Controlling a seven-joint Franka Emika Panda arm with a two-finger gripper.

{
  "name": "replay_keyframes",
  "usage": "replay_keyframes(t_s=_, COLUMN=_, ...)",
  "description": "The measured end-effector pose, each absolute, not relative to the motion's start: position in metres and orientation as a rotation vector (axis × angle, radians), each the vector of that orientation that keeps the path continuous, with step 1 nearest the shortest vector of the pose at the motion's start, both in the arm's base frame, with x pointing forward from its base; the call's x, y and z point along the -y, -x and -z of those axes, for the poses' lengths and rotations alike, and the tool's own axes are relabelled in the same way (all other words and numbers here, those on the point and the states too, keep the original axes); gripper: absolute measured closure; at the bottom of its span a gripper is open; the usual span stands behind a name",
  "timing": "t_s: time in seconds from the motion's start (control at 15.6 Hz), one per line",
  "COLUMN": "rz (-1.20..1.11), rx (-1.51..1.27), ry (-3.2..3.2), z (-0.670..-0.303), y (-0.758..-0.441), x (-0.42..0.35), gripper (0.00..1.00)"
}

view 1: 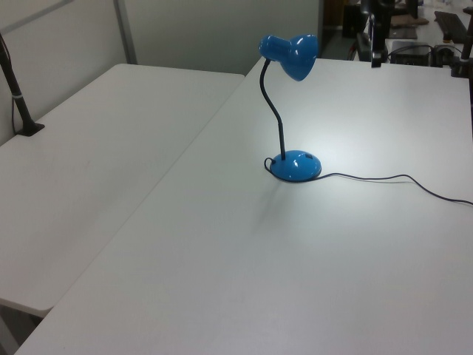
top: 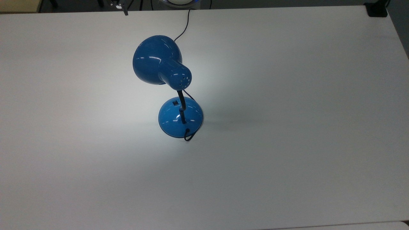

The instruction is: Turn on the lamp

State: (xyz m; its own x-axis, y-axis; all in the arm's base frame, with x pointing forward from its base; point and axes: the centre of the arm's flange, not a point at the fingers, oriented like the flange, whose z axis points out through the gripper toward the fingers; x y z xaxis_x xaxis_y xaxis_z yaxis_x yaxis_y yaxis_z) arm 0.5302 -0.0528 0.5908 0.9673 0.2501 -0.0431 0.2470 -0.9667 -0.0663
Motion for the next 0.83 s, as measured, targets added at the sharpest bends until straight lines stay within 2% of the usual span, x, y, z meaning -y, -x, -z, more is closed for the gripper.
replay_keyframes(t_s=0.06, rz=-0.049, rx=0.382, ry=3.062, z=-0.6, y=-0.531, x=0.052, gripper=0.0)
replay_keyframes(t_s=0.32, rz=0.039, rx=0.268, ry=3.086, z=-0.626, y=-0.535, x=0.051, gripper=0.0)
replay_keyframes(t_s=0.83, rz=0.089, rx=0.136, ry=3.097, z=-0.621, y=-0.548, x=0.048, gripper=0.0)
